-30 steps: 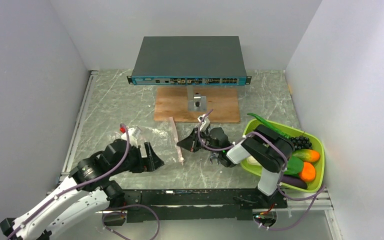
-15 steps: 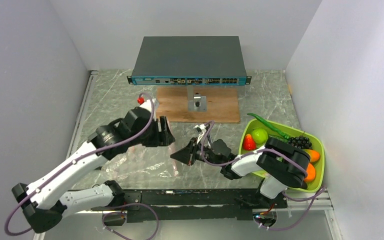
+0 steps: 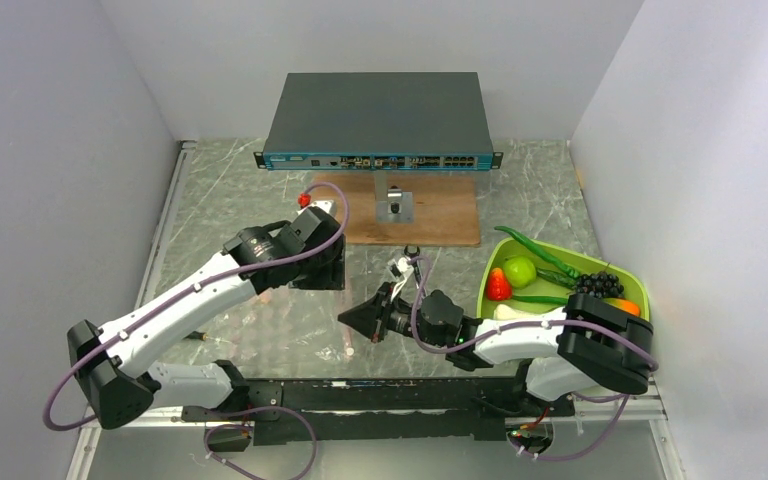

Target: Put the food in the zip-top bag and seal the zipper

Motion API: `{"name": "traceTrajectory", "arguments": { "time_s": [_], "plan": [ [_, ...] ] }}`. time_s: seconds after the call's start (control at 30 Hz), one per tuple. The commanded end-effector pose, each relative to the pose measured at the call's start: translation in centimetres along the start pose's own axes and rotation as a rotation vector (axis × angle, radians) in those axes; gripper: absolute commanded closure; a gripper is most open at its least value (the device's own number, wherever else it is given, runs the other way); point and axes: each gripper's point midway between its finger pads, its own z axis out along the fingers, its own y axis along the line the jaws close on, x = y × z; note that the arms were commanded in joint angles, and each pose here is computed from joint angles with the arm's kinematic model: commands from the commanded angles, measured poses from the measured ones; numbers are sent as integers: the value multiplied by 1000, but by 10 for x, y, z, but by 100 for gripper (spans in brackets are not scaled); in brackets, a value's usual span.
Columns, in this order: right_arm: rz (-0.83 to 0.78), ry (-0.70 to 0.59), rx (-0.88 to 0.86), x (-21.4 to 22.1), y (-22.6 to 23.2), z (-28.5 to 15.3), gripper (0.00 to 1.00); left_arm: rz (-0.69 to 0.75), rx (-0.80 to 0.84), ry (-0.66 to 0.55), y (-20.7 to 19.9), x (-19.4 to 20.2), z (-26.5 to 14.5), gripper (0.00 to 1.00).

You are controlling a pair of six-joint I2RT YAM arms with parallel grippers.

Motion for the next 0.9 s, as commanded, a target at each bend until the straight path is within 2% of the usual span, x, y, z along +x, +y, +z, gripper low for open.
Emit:
{"name": "traceTrajectory", "arguments": {
  "time_s": [0.0,0.07,0.33,0.57,0.67,0.77,0.87],
  "plan": [
    [-49,-76,25,-24,5,6,100,-16,-25,-23,0,-4,0,39],
    [-61,-76,28,-24,8,7,100,3,-45,-9,-1,0,2,44],
    [-102,-68,54,-22,14,11,100,66,-136,21,2,9,6,35],
    [-96,-94,41,-27,24,10,100,80,-110,51,-1,20,19,40],
    [-99,-100,36,-29,27,11,100,85,-100,36,-2,19,20,52],
    [-88,-91,47,-28,26,10,100,88,-58,5,-6,14,14,78],
    [-83,-64,94,-23,17,5,100,71,-32,-40,-4,10,5,99]
  ]
}}
